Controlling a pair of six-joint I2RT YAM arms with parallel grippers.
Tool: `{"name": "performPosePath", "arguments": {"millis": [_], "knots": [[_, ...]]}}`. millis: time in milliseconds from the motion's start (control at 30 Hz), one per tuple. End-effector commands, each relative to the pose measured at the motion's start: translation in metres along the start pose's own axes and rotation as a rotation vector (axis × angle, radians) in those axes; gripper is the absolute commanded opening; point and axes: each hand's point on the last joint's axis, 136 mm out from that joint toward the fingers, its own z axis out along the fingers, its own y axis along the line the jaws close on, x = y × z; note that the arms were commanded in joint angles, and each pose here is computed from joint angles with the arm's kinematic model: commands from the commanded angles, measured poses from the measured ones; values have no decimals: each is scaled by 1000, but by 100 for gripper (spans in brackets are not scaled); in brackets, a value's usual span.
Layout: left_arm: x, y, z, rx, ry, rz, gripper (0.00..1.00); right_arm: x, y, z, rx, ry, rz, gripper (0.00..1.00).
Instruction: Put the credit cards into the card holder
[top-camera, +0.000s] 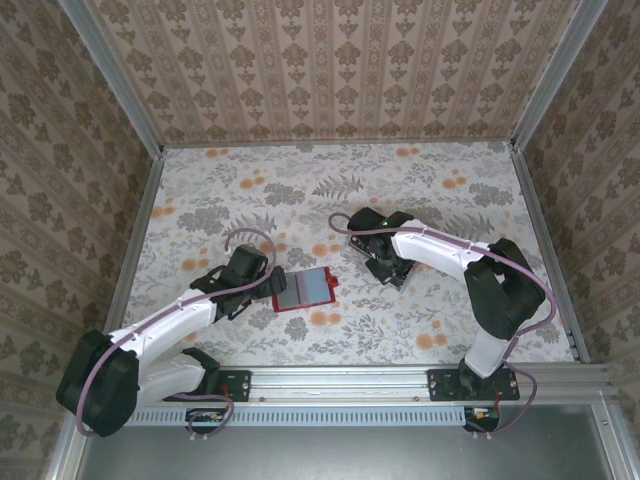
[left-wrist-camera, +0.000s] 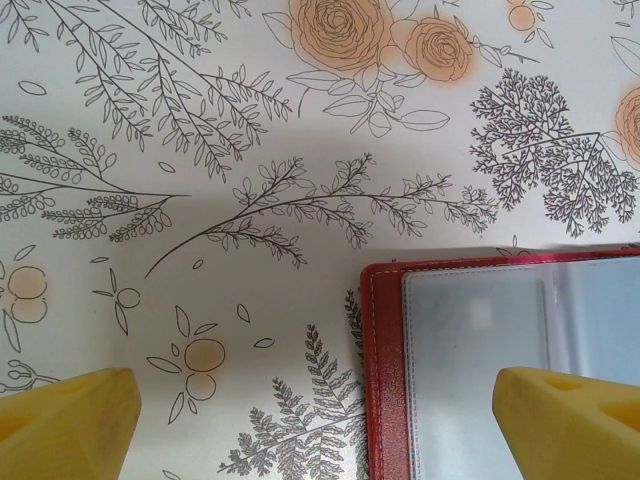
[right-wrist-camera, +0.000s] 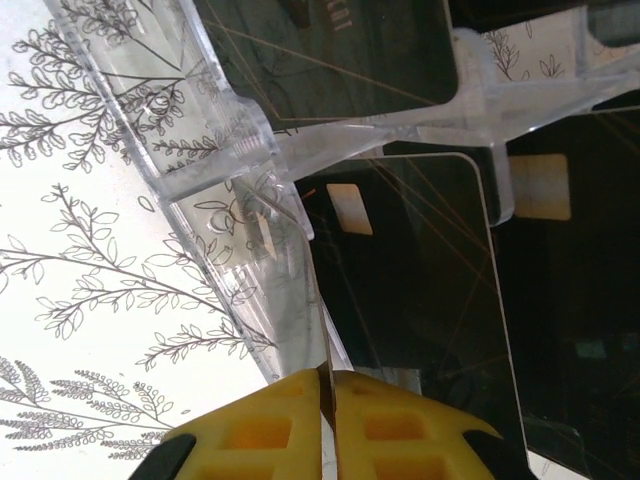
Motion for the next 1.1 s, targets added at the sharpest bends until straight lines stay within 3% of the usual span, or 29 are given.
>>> {"name": "performPosePath", "arguments": {"millis": [0, 133, 367, 667, 867, 1067], "knots": [[-10, -8, -3, 19, -17, 2, 100, -2, -5, -18, -2, -30, -28, 9], [-11, -7, -4, 18, -19, 3, 100, -10, -5, -41, -44, -83, -16, 0], [-12, -4, -9, 9, -31, 1, 100, -24, 10, -94, -198, -225, 39, 0], [-3, 13, -12, -62, -9, -15, 100, -71, 97, -135, -684, -454, 313, 0], [4, 25, -13, -115, 10, -32, 100, -95, 149, -127, -936, -507, 453, 0], [11, 31, -13, -137, 27, -43, 100, -103, 176, -103, -994, -467, 486, 0]]}}
